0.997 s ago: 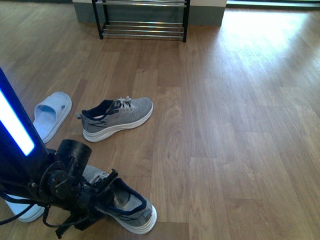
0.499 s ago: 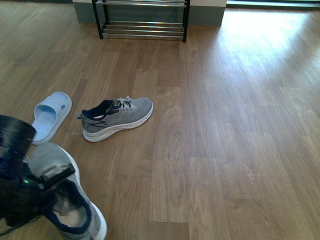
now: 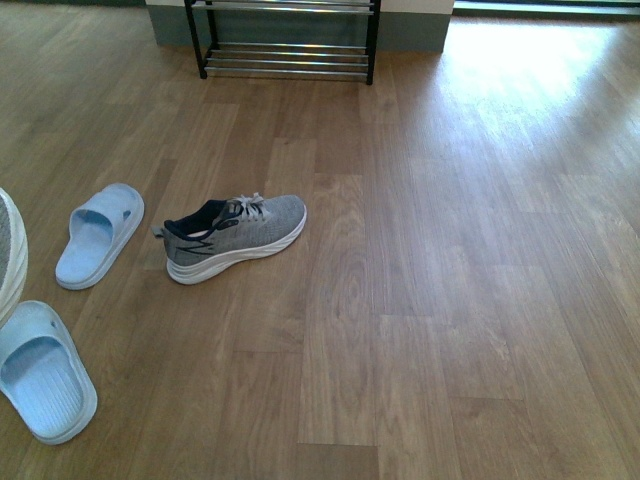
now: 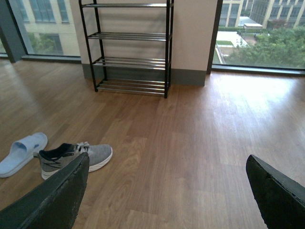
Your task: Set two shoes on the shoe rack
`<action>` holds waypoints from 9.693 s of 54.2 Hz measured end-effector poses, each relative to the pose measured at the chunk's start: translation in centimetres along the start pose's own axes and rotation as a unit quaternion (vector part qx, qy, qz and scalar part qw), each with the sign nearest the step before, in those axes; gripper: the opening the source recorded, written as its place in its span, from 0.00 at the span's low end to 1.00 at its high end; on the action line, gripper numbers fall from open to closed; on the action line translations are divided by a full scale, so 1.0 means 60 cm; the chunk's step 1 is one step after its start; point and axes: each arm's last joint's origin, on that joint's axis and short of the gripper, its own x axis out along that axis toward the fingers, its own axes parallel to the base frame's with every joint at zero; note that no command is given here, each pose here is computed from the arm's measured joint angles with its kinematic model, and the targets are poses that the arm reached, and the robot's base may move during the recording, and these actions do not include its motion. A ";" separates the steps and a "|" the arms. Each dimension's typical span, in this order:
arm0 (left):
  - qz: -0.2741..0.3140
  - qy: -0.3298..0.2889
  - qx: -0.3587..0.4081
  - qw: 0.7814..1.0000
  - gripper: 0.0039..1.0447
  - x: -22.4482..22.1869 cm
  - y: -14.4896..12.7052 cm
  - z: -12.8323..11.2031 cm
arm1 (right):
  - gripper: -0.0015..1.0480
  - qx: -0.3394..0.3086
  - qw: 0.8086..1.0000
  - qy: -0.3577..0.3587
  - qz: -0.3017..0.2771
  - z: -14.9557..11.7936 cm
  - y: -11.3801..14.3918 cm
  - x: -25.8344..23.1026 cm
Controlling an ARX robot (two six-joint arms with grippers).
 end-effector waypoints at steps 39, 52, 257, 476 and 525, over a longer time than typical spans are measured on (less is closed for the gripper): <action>0.032 -0.225 0.047 0.973 0.01 -0.190 0.066 -0.016 | 0.91 0.000 1.000 0.000 0.000 0.000 0.000 0.000; 0.032 -0.225 0.047 0.973 0.01 -0.190 0.066 -0.016 | 0.91 0.000 1.000 0.000 0.000 0.000 0.000 0.000; 0.031 -0.225 0.047 0.973 0.01 -0.190 0.066 -0.016 | 0.91 0.217 0.783 0.584 -0.009 -0.354 0.100 0.384; 0.028 -0.225 0.048 0.973 0.01 -0.190 0.065 -0.016 | 0.01 -0.174 0.981 0.078 -0.030 0.081 -0.081 0.074; 0.031 -0.225 0.047 0.973 0.01 -0.190 0.065 -0.016 | 0.01 -0.174 0.981 0.078 -0.025 0.080 -0.080 0.075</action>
